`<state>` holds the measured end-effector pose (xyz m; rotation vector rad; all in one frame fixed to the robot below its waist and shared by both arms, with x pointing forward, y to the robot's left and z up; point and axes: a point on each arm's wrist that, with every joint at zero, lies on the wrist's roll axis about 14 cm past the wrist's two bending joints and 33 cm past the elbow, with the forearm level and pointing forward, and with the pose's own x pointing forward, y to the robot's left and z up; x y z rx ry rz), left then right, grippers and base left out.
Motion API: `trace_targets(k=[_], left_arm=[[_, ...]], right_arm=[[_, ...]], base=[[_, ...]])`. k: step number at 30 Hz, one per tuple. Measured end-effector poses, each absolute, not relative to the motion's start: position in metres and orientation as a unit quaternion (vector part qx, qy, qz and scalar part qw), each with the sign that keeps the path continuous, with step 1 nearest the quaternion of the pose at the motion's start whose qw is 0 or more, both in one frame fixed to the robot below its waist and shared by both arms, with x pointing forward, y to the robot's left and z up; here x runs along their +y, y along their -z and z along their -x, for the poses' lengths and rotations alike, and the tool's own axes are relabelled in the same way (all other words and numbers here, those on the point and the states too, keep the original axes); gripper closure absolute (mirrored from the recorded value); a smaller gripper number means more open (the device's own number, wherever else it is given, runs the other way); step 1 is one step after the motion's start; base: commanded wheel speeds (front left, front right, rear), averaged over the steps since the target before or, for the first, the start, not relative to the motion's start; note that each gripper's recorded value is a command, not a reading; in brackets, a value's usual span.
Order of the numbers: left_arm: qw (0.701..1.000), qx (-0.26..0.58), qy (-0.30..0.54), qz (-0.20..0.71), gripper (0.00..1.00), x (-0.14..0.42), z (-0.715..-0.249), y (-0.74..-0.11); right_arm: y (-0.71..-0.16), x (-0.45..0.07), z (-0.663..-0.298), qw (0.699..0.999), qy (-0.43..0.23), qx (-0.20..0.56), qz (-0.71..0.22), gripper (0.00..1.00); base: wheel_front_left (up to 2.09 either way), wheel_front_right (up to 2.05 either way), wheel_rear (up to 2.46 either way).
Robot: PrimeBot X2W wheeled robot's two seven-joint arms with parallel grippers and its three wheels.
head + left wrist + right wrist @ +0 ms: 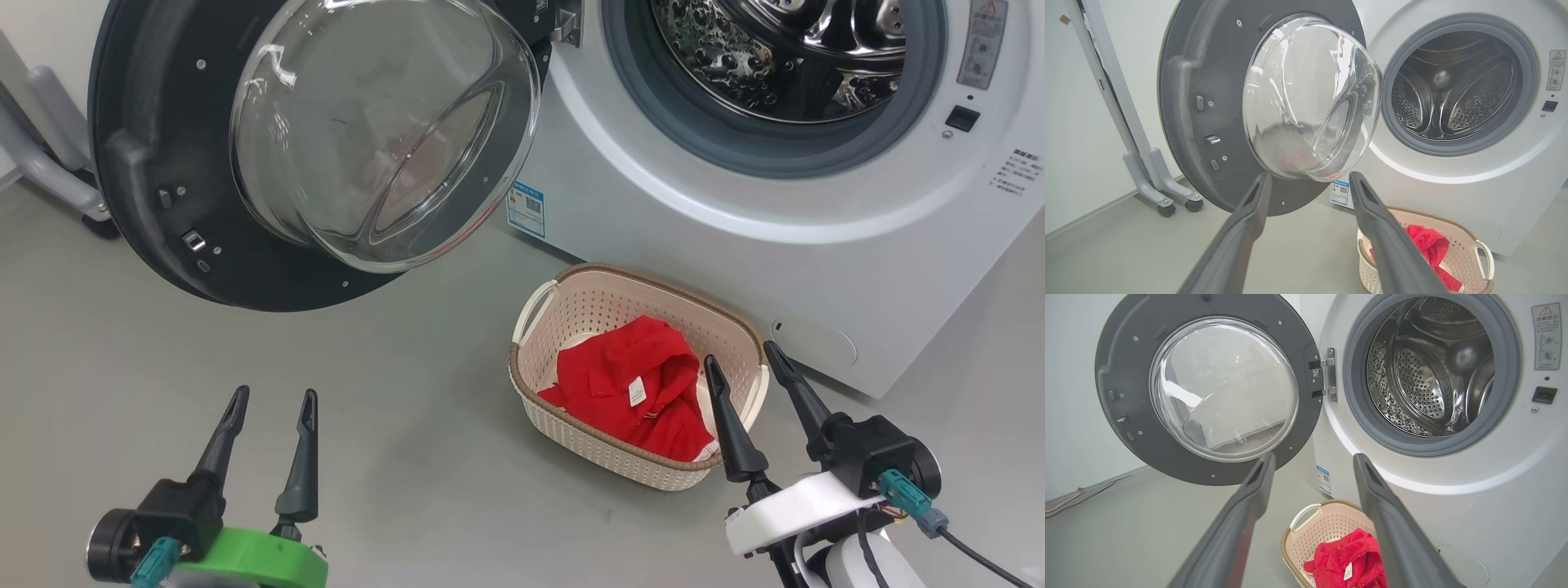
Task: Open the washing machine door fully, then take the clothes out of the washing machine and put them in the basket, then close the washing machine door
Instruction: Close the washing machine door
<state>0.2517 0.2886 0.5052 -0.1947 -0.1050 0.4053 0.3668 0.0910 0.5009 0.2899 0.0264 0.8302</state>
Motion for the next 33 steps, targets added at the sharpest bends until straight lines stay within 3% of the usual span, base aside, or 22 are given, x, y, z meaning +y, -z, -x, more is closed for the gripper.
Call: trace_targets(k=[2,3,4,5,6,7,20,28,33], left_arm=[[0.973,-0.052,-0.201,0.096,0.00,0.289,-0.252,-0.505],[0.973,-0.052,-0.201,0.096,0.08,0.289,-0.252,-0.505],[0.973,-0.051,-0.201,0.096,0.51,0.289,-0.252,-0.505],[0.974,-0.051,-0.201,0.096,0.51,0.288,-0.252,-0.505],[0.974,-0.051,-0.201,0.096,0.83,0.288,-0.252,-0.505],[0.974,-0.051,-0.200,0.096,1.00,0.288,-0.252,-0.505],[0.965,-0.076,-0.234,0.088,1.00,0.315,-0.248,-0.522],[0.952,-0.162,-0.260,-0.001,1.00,0.370,-0.253,-0.597],[0.944,-0.173,-0.273,-0.062,1.00,0.403,-0.253,-0.625]], right_arm=[[-0.501,0.091,-0.367,0.905,-0.402,0.013,-0.140,0.00],[-0.501,0.091,-0.367,0.905,-0.402,0.013,-0.140,0.00],[-0.501,0.091,-0.367,0.905,-0.402,0.013,-0.141,0.00],[-0.501,0.091,-0.368,0.905,-0.402,0.012,-0.141,0.00],[-0.502,0.091,-0.368,0.905,-0.402,0.011,-0.141,0.00],[-0.502,0.092,-0.369,0.905,-0.402,0.010,-0.141,0.00],[-0.496,0.092,-0.375,0.906,-0.398,0.015,-0.143,0.00],[-0.480,0.088,-0.379,0.907,-0.398,0.030,-0.136,0.00],[-0.472,0.082,-0.389,0.910,-0.391,0.035,-0.131,0.00]], base=[[0.00,0.00,0.00],[0.00,0.00,0.00],[0.00,0.00,0.00],[0.00,0.00,0.00],[0.00,0.00,0.00],[0.00,0.00,0.00],[0.00,0.00,0.00],[0.00,0.00,0.00],[0.00,0.00,0.00]])
